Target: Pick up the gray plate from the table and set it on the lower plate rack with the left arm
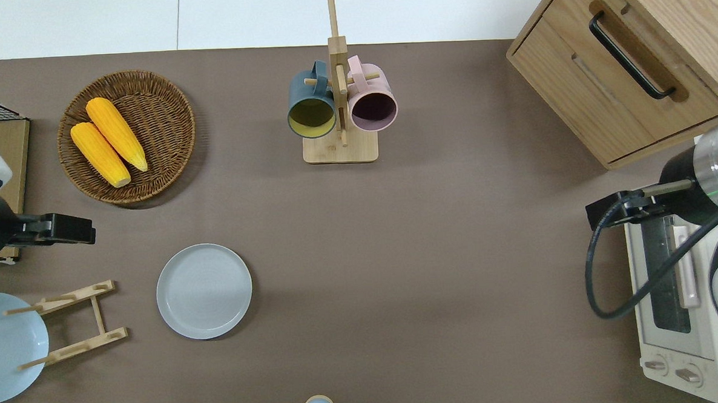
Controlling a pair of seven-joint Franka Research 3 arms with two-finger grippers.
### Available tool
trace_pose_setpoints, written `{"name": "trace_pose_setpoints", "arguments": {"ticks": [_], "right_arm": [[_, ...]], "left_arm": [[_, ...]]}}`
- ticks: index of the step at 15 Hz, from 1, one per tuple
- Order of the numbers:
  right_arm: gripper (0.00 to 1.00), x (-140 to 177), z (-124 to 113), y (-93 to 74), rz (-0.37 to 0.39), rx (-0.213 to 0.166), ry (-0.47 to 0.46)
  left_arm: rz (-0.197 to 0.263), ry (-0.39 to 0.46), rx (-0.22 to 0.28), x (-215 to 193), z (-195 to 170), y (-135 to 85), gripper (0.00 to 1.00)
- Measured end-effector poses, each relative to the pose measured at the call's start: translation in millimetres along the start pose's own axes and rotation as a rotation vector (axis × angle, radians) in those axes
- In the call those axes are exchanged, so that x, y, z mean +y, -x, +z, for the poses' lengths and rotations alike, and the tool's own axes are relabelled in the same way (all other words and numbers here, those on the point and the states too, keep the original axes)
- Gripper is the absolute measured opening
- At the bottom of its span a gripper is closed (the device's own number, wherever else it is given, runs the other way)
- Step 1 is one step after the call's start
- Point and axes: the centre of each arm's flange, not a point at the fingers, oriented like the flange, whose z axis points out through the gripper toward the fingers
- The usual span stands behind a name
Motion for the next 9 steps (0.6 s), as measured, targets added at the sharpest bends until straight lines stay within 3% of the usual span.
{"name": "trace_pose_setpoints", "arguments": {"ticks": [9], "right_arm": [[0.99, 0.0, 0.0, 0.0, 0.0, 0.0, 0.0]], "left_arm": [[-0.005, 0.002, -0.013, -2.9, 5.9, -2.5, 1.0]]}}
